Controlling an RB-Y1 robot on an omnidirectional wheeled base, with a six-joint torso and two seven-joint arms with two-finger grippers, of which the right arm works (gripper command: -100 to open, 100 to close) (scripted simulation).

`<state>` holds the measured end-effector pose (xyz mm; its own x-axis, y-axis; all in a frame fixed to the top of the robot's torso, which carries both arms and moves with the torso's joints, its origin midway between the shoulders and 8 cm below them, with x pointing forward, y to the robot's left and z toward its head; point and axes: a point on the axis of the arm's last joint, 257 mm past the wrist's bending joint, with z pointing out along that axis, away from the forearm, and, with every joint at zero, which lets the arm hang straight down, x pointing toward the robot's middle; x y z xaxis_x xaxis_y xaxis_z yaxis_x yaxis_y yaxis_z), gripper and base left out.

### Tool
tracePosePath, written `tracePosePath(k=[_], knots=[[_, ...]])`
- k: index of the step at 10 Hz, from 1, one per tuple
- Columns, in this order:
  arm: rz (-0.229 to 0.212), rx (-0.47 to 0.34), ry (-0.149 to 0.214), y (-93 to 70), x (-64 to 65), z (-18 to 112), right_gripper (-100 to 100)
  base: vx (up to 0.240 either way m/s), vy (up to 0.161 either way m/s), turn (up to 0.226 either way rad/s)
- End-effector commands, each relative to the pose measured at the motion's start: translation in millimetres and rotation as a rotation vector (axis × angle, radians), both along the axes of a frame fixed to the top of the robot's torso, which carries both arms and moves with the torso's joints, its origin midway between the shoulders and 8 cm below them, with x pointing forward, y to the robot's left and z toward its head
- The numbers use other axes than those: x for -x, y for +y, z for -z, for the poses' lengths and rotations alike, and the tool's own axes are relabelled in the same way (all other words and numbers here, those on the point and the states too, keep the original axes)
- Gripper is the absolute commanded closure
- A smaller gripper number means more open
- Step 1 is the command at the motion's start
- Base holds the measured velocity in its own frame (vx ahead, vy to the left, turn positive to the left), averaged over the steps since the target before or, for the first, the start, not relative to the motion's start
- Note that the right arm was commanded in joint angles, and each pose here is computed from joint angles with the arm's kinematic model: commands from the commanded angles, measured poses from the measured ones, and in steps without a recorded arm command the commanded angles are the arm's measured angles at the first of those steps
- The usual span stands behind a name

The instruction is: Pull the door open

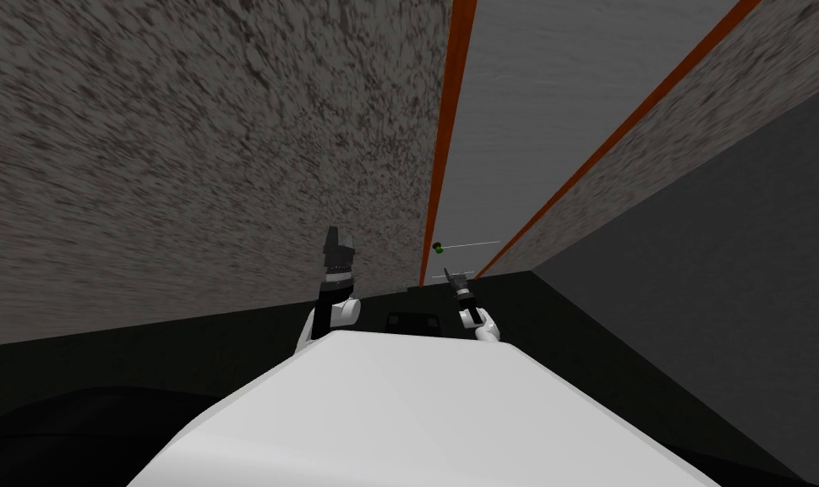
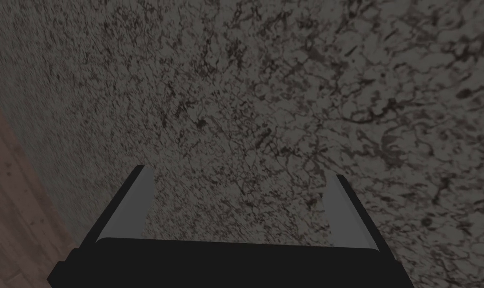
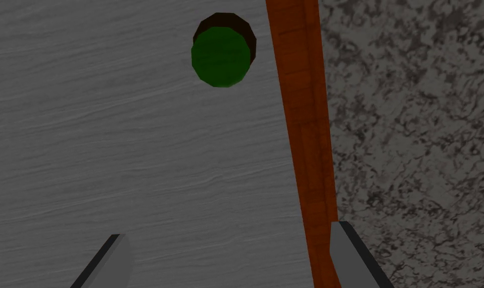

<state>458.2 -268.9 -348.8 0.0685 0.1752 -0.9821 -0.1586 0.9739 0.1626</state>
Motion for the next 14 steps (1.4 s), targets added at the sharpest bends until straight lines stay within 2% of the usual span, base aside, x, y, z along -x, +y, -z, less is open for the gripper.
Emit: tracePosePath(k=[1,8,9,11,13,14], knots=[[-0.004,0.037,0.013,2.2,1.0,8.3,-100,0.095,0.005,-0.002],[-0.029,0.177,0.066,9.7,7.6,42.9,-100,0.092,-0.003,-0.005],[-0.026,0.165,0.062,8.2,7.6,39.8,-100,0.034,-0.007,0.001],[-0.009,0.167,0.068,-15.6,10.3,43.0,-100,0.056,0.117,0.111],[-0.007,0.167,0.069,-19.1,10.7,43.3,-100,0.051,0.108,0.024],[-0.001,0.166,0.07,-26.5,11.6,43.7,-100,0.076,0.072,0.056]])
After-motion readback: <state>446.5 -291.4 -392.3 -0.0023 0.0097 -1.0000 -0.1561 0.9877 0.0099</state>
